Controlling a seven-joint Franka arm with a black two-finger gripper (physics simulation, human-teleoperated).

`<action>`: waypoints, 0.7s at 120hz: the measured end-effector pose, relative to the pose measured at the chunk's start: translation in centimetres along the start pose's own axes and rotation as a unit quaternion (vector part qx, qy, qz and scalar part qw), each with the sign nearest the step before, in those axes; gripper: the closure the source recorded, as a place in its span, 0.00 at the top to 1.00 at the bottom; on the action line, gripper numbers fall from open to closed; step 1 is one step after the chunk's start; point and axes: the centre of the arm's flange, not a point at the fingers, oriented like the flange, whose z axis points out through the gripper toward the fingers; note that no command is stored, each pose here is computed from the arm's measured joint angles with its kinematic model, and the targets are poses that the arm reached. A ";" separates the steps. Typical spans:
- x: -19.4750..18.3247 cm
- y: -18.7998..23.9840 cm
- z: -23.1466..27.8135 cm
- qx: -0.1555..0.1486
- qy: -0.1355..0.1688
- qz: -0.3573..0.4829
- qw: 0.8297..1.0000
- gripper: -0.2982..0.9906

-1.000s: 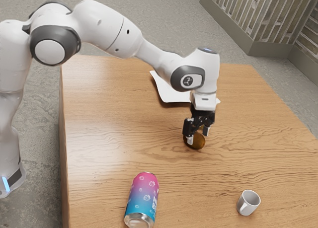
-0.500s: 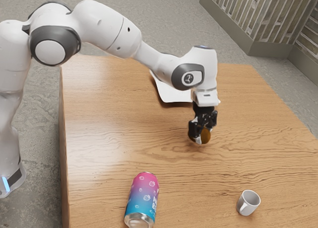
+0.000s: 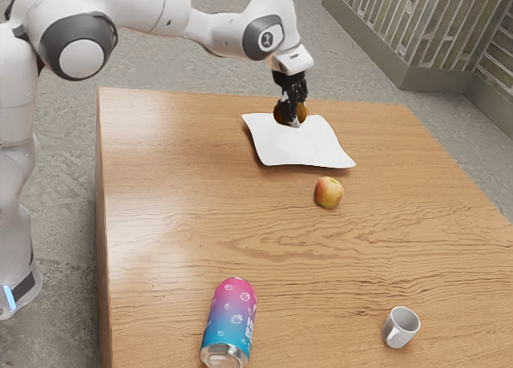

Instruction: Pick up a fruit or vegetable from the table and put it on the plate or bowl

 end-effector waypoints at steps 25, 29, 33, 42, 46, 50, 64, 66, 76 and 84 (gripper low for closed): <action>0.4 -3.1 1.3 0.024 -0.015 -0.004 1.000 0.47; 0.9 -3.1 1.6 0.024 -0.013 -0.003 1.000 0.49; 1.1 -3.1 1.7 0.022 -0.008 -0.005 1.000 0.55; 1.5 -3.0 1.3 0.019 0.004 -0.009 1.000 0.64; 1.5 -3.0 0.7 0.020 0.010 -0.009 1.000 0.67; 1.8 -2.9 -0.4 0.023 0.019 -0.009 1.000 0.69; 6.6 0.8 -5.4 0.002 0.110 -0.037 0.993 0.73; 7.6 1.7 -6.0 -0.001 0.111 -0.045 0.993 0.74; 13.5 8.6 -8.2 -0.012 0.078 -0.101 0.992 0.75; 18.2 13.6 -11.8 -0.018 0.048 -0.173 0.984 0.76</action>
